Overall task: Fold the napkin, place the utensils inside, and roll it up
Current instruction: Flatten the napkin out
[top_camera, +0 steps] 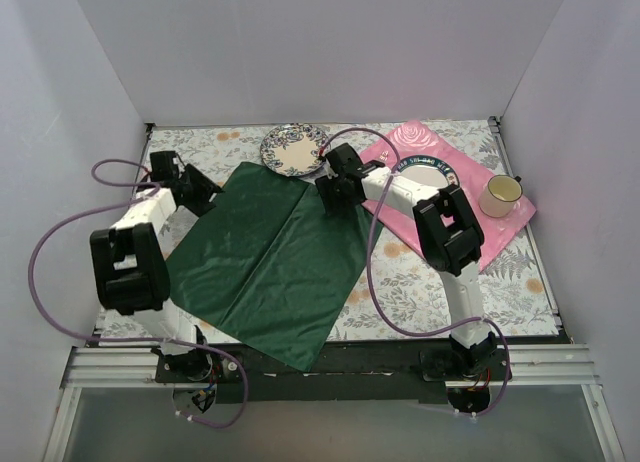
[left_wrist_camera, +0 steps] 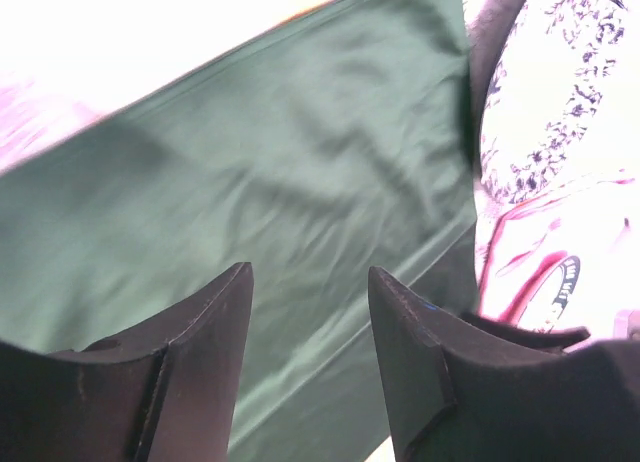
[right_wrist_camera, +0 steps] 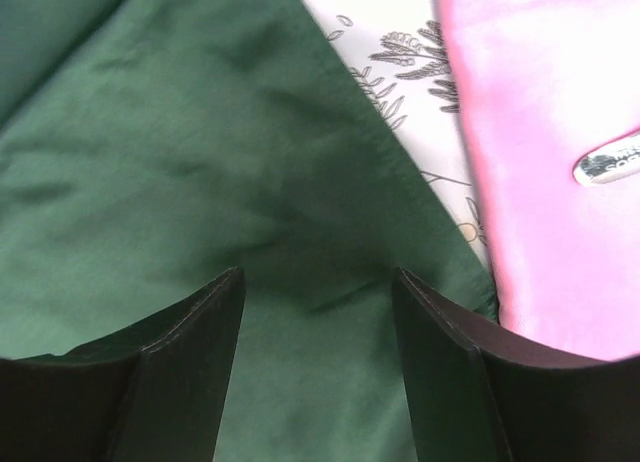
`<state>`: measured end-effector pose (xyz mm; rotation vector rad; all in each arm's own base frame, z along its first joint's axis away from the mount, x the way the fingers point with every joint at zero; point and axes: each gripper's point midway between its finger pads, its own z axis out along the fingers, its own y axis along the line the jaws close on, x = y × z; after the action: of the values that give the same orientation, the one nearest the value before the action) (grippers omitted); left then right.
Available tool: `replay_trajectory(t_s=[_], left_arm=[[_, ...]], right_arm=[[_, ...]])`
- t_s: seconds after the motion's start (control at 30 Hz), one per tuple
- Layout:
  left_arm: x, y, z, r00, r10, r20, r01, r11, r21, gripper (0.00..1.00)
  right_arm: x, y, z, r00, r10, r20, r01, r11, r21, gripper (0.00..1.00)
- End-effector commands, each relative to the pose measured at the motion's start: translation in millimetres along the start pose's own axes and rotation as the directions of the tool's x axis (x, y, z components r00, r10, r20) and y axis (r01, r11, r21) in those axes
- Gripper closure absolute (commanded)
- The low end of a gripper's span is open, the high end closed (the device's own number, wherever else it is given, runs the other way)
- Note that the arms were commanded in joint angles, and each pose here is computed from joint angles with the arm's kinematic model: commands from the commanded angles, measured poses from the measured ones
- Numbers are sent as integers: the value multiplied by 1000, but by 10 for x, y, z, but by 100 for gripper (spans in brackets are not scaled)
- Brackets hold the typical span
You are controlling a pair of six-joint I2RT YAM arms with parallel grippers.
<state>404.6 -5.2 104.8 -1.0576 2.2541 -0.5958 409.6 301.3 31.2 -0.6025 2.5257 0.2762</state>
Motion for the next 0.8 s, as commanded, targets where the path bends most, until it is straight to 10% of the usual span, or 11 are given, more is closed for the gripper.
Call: replay_trajectory(t_s=[0.0,0.77], left_arm=[[52,-296,417,998,43,-48,-41,999,28,51],[-518,401,1190,1000,6,17,-1,962,-274,48]], right_arm=[[-303,173,-454,998,-6,56,11,997,-80,30],[520,523,-311,994,68,-82,-87,960,-267,30]])
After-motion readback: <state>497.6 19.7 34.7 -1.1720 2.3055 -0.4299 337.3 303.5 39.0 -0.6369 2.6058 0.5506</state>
